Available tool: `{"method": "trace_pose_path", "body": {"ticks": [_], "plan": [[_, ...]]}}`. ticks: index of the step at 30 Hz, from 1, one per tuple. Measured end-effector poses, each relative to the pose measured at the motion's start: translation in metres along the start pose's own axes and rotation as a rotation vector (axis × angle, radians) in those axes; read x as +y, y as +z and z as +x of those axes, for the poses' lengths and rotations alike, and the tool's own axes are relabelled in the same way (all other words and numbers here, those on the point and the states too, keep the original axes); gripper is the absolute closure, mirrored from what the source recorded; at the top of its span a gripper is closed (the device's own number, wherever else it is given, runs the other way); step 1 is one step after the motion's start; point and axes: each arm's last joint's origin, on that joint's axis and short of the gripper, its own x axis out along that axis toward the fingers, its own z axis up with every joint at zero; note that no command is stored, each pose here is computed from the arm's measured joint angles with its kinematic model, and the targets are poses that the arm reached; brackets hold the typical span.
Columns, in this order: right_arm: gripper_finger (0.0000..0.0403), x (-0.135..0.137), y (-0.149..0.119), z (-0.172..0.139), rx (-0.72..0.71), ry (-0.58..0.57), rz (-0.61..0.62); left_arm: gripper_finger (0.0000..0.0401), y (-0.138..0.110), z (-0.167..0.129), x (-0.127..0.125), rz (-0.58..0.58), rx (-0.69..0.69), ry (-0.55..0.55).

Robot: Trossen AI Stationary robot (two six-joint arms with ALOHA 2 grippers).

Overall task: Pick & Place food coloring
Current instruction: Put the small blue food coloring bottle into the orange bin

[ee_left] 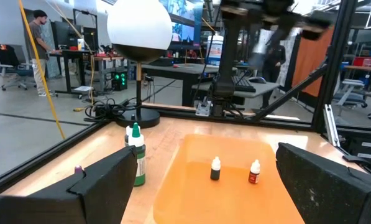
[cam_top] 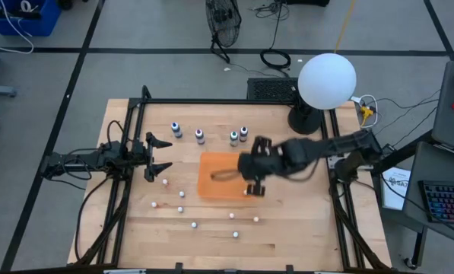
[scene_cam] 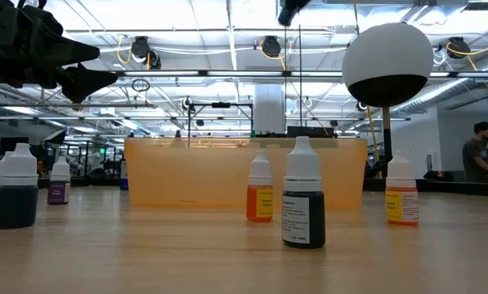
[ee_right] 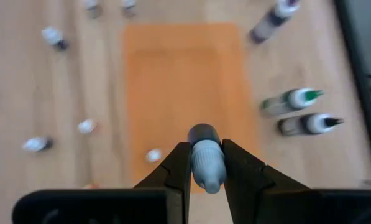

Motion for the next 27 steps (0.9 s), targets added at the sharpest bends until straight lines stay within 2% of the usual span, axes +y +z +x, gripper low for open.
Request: {"method": "trace_pose_path", "body": {"ticks": [5,12,16,21,27], "plan": [[0.0348,-0.031,0.000,0.031,0.108,0.004,0.006,0.0022,0.000,0.000,0.000,0.000,0.000,0.000],[0.0348,-0.033,-0.015,0.106,0.244,0.119,-0.039,0.0022,0.000,0.000,0.000,0.000,0.000,0.000],[0.0348,-0.034,-0.031,0.140,0.336,0.130,-0.061,0.0022,0.000,0.000,0.000,0.000,0.000,0.000],[0.0348,-0.042,-0.046,0.163,0.374,0.118,-0.037,0.0022,0.000,0.000,0.000,0.000,0.000,0.000],[0.0348,-0.044,-0.059,0.177,0.386,0.162,-0.013,0.0022,0.000,0.000,0.000,0.000,0.000,0.000]]}}
